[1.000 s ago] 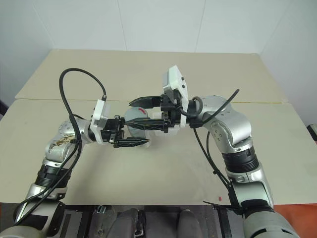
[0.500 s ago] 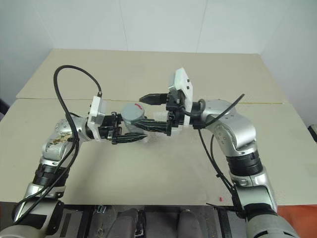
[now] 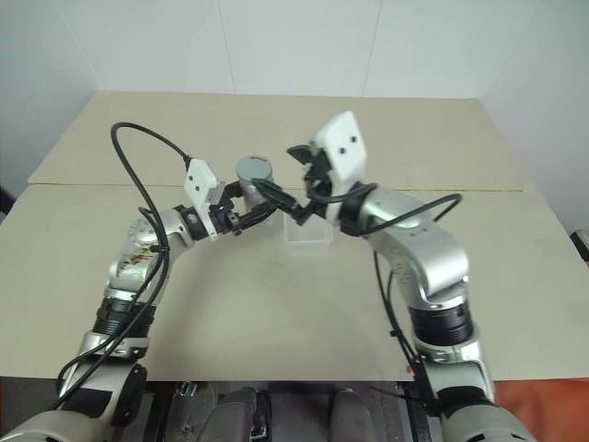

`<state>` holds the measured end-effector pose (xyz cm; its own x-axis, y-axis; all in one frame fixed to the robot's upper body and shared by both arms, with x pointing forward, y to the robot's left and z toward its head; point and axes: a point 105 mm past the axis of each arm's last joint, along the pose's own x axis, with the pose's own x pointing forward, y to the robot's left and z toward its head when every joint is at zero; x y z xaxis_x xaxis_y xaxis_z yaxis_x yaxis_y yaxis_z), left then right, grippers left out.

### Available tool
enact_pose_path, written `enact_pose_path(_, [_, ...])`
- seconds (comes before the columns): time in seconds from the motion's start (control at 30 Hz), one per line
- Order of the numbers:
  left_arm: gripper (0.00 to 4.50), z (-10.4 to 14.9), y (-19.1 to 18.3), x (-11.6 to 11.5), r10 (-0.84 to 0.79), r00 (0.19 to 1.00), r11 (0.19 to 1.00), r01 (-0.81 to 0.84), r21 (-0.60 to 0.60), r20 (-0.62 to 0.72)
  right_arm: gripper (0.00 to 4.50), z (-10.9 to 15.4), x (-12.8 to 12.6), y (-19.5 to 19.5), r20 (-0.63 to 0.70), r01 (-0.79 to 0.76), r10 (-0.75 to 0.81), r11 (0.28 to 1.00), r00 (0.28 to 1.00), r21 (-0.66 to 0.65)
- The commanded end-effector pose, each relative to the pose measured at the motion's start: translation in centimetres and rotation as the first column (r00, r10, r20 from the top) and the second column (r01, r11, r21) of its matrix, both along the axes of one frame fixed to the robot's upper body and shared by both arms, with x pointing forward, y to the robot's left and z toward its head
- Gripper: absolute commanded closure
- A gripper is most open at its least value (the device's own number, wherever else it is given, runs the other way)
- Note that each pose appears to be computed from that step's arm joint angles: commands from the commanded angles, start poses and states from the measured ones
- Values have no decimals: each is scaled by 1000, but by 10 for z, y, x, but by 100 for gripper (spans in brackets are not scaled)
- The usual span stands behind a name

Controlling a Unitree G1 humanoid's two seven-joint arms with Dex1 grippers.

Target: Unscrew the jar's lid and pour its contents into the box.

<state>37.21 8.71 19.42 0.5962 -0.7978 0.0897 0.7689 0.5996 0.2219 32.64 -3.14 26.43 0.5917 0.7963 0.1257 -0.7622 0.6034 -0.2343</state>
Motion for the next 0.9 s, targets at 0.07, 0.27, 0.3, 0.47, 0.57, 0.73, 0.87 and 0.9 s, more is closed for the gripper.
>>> enact_pose_path(0.07, [173,14,-5,-1,14,999,1000,-14,-8,44,1,10,4,12,49,77,-76,997,996,-7])
enact_pose_path(0.27, [173,14,-6,-3,6,999,1000,-6,-2,44,1,11,17,21,50,140,-140,990,989,-12])
enact_pose_path(0.3, [173,14,-7,-4,4,999,1000,-4,0,44,1,12,19,21,53,147,-146,989,988,-14])
enact_pose_path(0.47, [173,13,-8,-8,-12,999,1000,12,0,44,1,13,25,21,46,174,-173,985,984,-5])
enact_pose_path(0.57, [173,12,-7,-9,-9,999,1000,9,1,41,1,13,26,20,44,178,-178,984,983,-6])
enact_pose_path(0.73, [173,12,-3,-7,12,999,1000,-12,-5,31,1,11,26,14,41,187,-186,982,982,-11])
enact_pose_path(0.87, [173,14,2,-5,30,999,999,-30,-17,25,1,7,24,6,39,192,-191,981,981,-25])
enact_pose_path(0.9, [173,14,2,-5,32,999,999,-32,-18,25,1,6,23,5,38,194,-193,981,981,-28])
